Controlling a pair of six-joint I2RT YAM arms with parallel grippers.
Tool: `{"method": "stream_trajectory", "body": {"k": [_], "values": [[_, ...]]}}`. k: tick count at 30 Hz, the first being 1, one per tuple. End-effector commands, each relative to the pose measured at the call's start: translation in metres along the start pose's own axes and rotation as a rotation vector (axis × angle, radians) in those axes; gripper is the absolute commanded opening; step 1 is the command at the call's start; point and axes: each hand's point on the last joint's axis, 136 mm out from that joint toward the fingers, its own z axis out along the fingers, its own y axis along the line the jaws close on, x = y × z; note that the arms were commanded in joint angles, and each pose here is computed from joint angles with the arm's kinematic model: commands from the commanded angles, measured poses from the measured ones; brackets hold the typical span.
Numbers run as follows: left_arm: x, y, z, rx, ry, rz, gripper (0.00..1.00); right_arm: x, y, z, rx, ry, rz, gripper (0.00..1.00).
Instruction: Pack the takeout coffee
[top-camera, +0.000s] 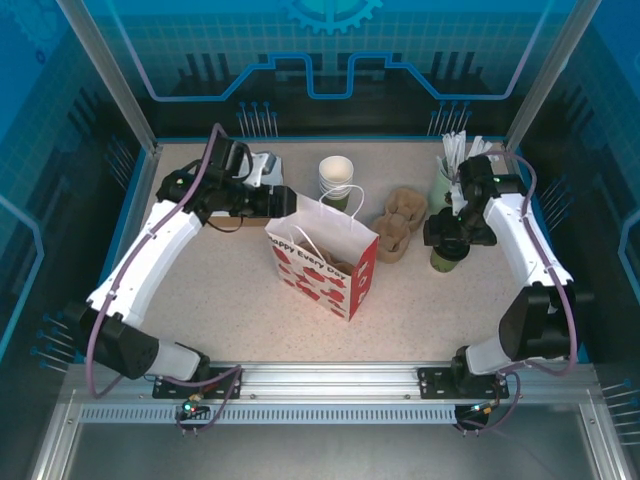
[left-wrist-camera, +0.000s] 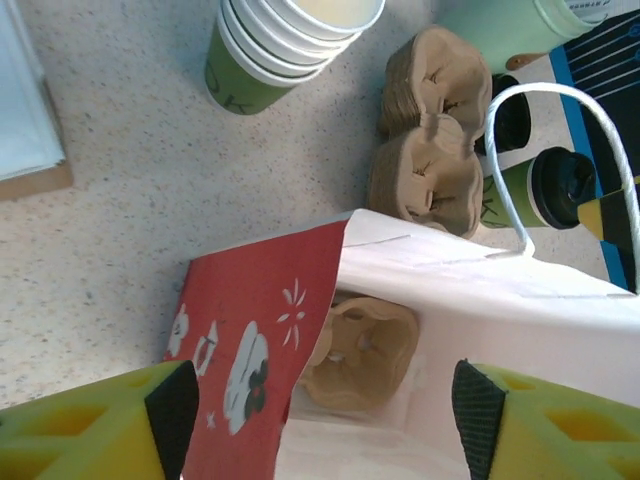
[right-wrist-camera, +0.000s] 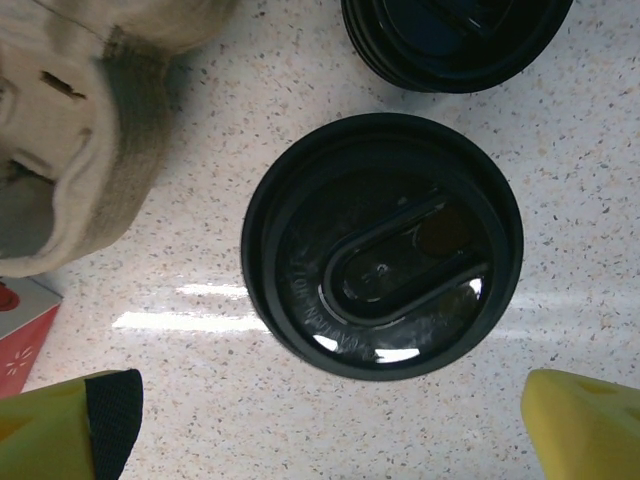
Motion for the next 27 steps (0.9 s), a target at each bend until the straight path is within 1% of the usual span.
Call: {"method": "stream_trajectory", "body": {"k": [1,5,8,12,18,27], "values": [[0.000,0.003,-0.034,-0.023,-0.093,-0.006,0.78,0.001,-0.008,0.009,0.015,0.030,0.004,1.00],[0.008,0.007,-0.047,-0.023,-0.141,-0.040,0.86,0.002,-0.018,0.016,0.048,0.057,0.012,1.00],[0.015,0.011,-0.051,-0.031,-0.159,-0.052,0.91,0.002,-0.019,0.021,0.035,0.070,0.016,1.00],[0.022,0.017,-0.055,-0.050,-0.179,-0.063,0.95,0.003,-0.015,0.031,0.012,0.102,0.010,1.00],[0.029,0.018,-0.058,-0.047,-0.188,-0.078,0.98,0.001,-0.015,0.037,0.003,0.119,0.007,1.00],[0.031,0.020,-0.054,-0.044,-0.181,-0.090,0.98,-0.003,-0.017,0.049,0.012,0.146,-0.005,1.00]]}}
